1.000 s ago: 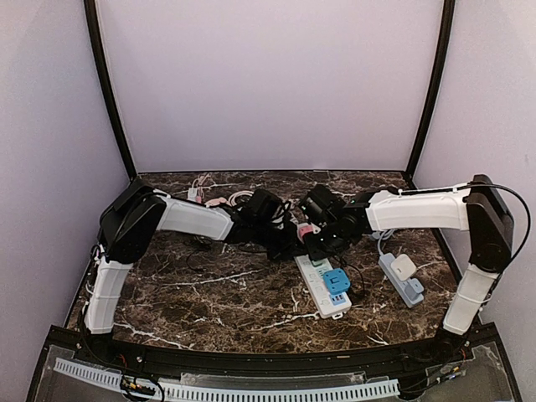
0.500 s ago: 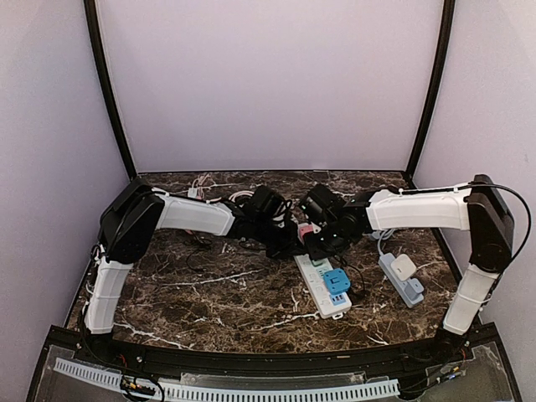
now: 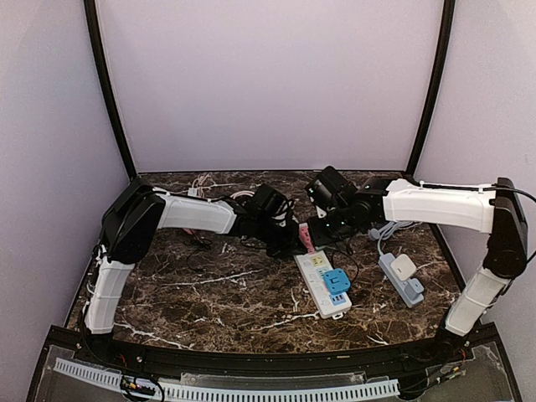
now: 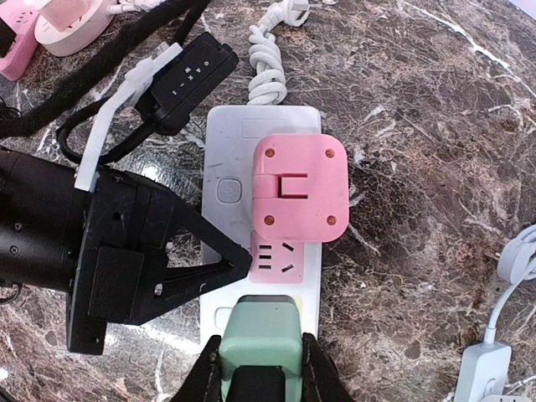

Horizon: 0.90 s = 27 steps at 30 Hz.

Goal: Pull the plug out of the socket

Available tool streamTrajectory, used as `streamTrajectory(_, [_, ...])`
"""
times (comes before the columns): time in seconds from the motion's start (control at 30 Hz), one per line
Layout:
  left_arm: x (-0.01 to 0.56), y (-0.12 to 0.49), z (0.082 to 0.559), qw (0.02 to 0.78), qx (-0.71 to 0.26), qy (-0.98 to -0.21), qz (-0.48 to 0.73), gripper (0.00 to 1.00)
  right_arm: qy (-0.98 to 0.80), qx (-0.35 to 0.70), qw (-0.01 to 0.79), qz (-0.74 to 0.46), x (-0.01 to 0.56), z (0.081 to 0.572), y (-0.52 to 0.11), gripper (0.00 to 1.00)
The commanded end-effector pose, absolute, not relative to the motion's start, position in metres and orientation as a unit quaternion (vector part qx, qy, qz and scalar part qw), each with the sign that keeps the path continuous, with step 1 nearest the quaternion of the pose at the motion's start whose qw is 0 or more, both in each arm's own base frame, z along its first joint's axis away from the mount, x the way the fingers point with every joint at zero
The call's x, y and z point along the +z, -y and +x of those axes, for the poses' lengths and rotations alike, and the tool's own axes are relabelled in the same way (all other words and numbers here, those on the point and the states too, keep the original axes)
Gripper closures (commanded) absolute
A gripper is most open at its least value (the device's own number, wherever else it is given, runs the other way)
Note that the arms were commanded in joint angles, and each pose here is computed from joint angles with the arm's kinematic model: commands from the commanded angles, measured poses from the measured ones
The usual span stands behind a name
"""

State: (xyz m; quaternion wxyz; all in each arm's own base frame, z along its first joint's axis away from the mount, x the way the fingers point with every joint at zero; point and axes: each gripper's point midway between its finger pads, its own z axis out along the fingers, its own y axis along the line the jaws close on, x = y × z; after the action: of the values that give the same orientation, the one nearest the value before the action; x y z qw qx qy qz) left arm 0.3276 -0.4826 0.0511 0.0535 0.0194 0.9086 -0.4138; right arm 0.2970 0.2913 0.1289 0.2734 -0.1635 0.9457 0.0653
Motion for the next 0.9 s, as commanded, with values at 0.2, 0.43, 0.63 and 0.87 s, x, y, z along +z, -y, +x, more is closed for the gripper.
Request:
streamTrajectory(0.2, [0.113, 0.494, 0.327, 0.078, -0.454, -0.886, 0.057, 1.0, -0.921, 0.075, 0.341, -0.173, 0.211, 0.306, -0.286, 1.0])
streamTrajectory(0.43, [0.168, 0.436, 0.36, 0.162, -0.44, -0.883, 0.001, 1.0, -0.901, 0.158, 0.351, -0.201, 0.251, 0.301, -0.319, 1.0])
streamTrajectory(0.63, [0.192, 0.336, 0.389, 0.252, -0.376, -0.888, -0.076, 1.0, -0.87, 0.268, 0.301, -0.285, 0.245, 0.268, -0.39, 1.0])
streamTrajectory(0.87, [0.22, 0.268, 0.391, 0.302, -0.338, -0.886, -0.101, 1.0, -0.801, 0.386, 0.201, -0.411, 0.222, 0.208, -0.483, 1.0])
